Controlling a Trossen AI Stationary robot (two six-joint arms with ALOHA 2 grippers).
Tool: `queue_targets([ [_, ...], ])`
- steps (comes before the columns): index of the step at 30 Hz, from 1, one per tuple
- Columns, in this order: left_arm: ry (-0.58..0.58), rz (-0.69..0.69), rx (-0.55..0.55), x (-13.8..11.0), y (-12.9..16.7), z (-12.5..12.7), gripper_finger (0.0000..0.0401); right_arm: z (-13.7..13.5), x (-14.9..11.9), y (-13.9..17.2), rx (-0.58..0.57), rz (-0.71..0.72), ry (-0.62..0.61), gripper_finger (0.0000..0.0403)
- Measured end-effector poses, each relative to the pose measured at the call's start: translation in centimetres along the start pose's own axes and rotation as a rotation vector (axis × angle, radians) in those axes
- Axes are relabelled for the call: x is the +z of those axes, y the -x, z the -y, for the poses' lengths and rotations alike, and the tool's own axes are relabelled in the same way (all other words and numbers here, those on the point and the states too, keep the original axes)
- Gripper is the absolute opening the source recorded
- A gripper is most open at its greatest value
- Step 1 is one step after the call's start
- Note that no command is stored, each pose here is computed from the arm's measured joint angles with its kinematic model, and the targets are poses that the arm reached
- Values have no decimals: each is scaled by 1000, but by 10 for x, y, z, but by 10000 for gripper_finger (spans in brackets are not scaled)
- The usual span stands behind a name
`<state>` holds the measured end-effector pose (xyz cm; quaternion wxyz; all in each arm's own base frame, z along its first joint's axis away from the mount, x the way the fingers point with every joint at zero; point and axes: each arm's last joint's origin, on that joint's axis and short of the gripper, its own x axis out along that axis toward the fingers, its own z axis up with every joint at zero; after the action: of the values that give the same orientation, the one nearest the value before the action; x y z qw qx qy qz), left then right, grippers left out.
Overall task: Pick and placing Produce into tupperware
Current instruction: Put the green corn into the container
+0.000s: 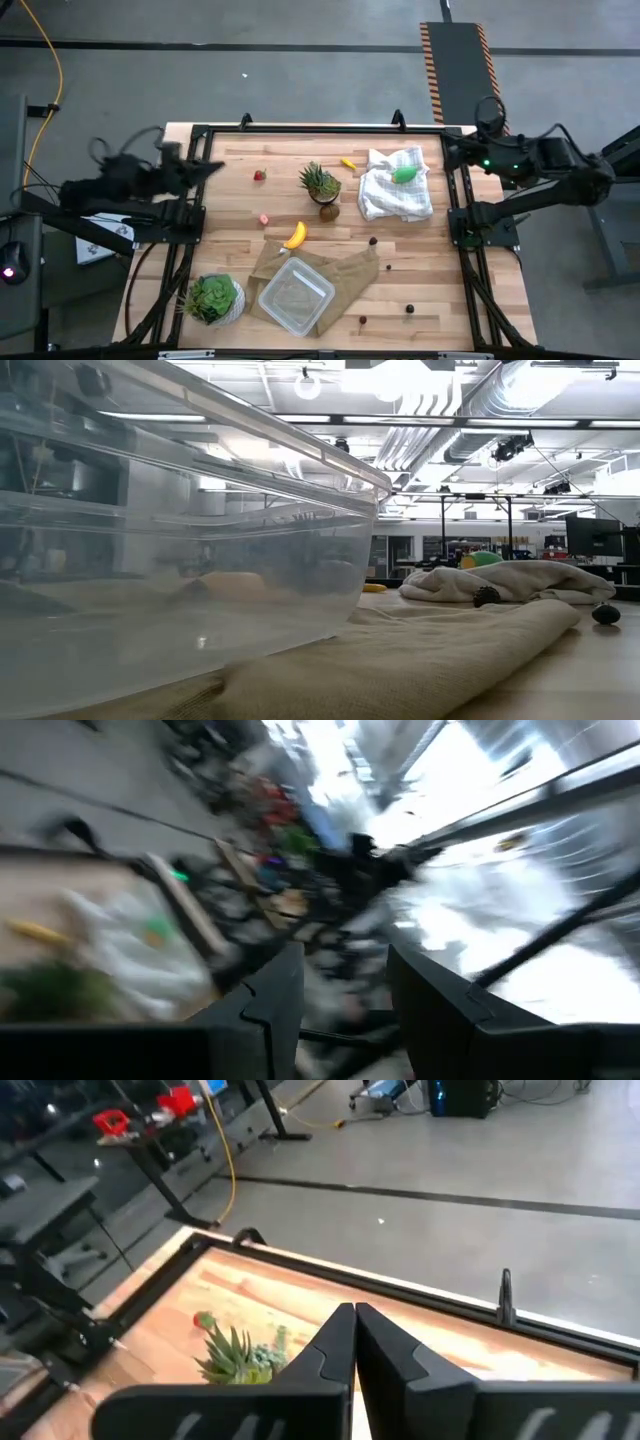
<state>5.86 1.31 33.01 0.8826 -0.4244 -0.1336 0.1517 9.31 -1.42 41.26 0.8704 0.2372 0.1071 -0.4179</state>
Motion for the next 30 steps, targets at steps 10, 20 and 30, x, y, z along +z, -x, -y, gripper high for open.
queue_targets([
  [10,-342,-85,284,52,27,43,133,-2,19,-16,-44,-51,42,2],
  [20,-483,-147,355,43,1,44,133,8,38,-80,-50,-193,96,2],
  [30,-462,-62,315,46,-4,49,133,20,48,-130,-28,-257,106,2],
])
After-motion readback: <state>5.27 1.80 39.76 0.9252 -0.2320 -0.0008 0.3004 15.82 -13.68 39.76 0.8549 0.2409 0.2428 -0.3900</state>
